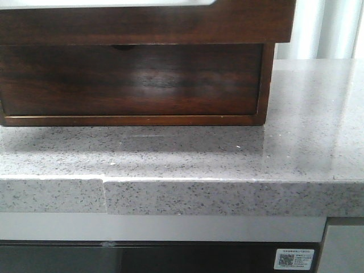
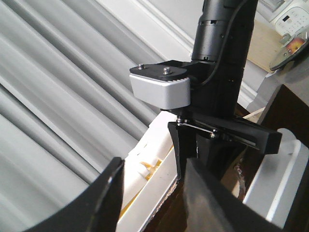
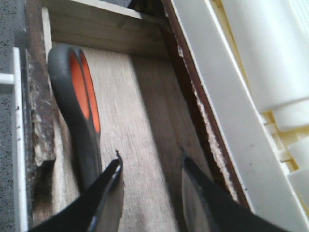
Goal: Put scissors in drawer with both arms
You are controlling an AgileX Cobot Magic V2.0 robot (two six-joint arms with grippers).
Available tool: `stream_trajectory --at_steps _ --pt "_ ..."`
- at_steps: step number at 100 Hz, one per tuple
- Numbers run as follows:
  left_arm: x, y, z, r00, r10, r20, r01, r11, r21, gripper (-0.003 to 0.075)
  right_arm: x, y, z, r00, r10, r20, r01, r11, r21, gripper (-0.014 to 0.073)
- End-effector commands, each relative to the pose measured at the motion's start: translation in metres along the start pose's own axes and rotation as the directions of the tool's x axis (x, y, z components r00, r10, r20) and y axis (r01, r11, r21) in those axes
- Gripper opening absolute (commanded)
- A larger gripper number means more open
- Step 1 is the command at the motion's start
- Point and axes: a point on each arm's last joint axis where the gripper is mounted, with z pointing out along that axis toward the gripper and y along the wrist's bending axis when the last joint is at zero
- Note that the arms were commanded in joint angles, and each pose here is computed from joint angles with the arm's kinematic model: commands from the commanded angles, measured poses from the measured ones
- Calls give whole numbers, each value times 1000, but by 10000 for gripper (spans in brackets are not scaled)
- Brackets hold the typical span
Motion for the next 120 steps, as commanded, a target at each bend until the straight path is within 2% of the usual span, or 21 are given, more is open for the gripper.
stream_trajectory --at_steps 1,11,24,37,55,73,94,108,120 --pt "-13 10 -3 997 -33 75 36 998 -42 274 -17 -16 -29 995 4 97 -13 996 85 246" --pt "-19 14 -14 996 -17 84 24 996 -84 274 -19 -17 -44 992 66 103 -75 994 79 139" --pt "-23 21 -32 998 -34 61 43 987 -157 254 -22 -19 -70 987 119 109 -128 989 72 -81" --pt "-26 25 -49 991 -122 53 131 967 -219 173 -23 -20 -94 963 234 132 -244 967 67 -68" --pt "-24 28 -67 947 -316 51 317 905 -283 -17 -17 -14 -127 914 326 241 -354 932 82 -68" --pt "-15 20 -71 915 -401 35 393 872 -293 -18 0 4 -158 841 377 388 -439 894 84 -68" --pt "5 -4 -66 808 -587 53 580 777 -245 -18 46 43 -188 774 389 499 -500 859 106 -68" --pt "20 -21 -64 783 -621 5 606 762 -230 -19 84 76 -203 755 391 526 -518 848 113 -68" --pt "32 -34 -65 726 -688 -23 665 709 -233 -19 117 105 -209 755 390 527 -519 847 115 -68"
